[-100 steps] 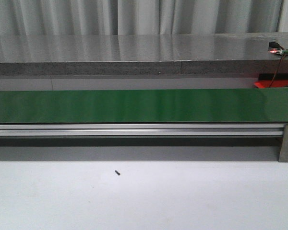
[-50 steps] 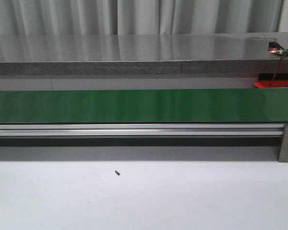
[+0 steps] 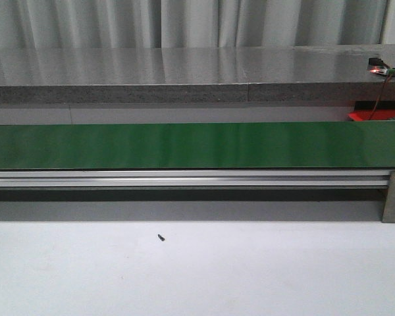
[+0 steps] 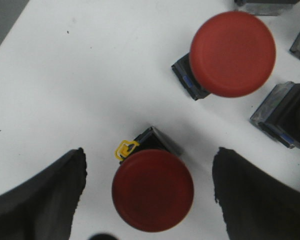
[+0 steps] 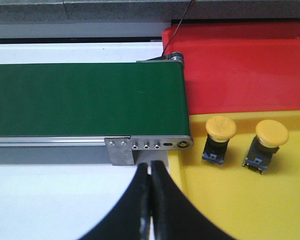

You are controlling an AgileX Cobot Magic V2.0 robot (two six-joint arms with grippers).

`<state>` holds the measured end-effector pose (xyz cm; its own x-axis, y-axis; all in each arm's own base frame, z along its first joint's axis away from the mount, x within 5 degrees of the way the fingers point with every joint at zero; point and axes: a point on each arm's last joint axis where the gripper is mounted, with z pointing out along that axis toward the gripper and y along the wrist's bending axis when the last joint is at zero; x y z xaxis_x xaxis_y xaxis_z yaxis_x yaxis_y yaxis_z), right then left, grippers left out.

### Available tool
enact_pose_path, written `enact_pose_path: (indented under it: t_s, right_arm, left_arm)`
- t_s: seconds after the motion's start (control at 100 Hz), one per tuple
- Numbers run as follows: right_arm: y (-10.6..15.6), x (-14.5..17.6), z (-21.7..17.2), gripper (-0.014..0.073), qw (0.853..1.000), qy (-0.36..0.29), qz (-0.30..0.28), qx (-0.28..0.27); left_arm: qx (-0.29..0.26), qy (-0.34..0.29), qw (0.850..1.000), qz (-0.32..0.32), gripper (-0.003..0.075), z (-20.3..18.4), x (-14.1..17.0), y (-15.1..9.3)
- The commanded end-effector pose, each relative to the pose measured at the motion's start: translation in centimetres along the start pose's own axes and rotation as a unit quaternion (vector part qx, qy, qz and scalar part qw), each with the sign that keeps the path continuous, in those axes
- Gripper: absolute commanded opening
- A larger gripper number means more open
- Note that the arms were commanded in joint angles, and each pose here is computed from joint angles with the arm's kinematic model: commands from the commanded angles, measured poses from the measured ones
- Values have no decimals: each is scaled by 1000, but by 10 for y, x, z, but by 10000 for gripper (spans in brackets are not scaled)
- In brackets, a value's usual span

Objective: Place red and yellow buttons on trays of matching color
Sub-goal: 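Grasp a red button from the cluster with the left gripper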

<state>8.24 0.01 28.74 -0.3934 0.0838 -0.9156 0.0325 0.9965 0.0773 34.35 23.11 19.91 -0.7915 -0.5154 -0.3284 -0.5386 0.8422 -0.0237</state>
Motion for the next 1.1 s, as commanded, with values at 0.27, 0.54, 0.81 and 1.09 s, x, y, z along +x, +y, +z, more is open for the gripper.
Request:
enact_pose_path:
  t_s: [0.27, 0.54, 0.81, 1.09]
  right_arm:
    - [0, -14, -3, -68, 999, -46, -8, 0]
    - [0, -14, -3, -68, 999, -46, -8, 0]
    - [0, -14, -3, -68, 999, -46, -8, 0]
    - [0, -14, -3, -68, 999, -46, -8, 0]
  left_arm:
    - [4, -36, 999, -9, 248, -15, -11, -1]
    - [4, -41, 999, -8, 179, -27, -10, -2]
    - [16, -94, 995, -10, 179, -86, -8, -8]
    - [46, -103, 993, 40, 179, -109, -1, -51]
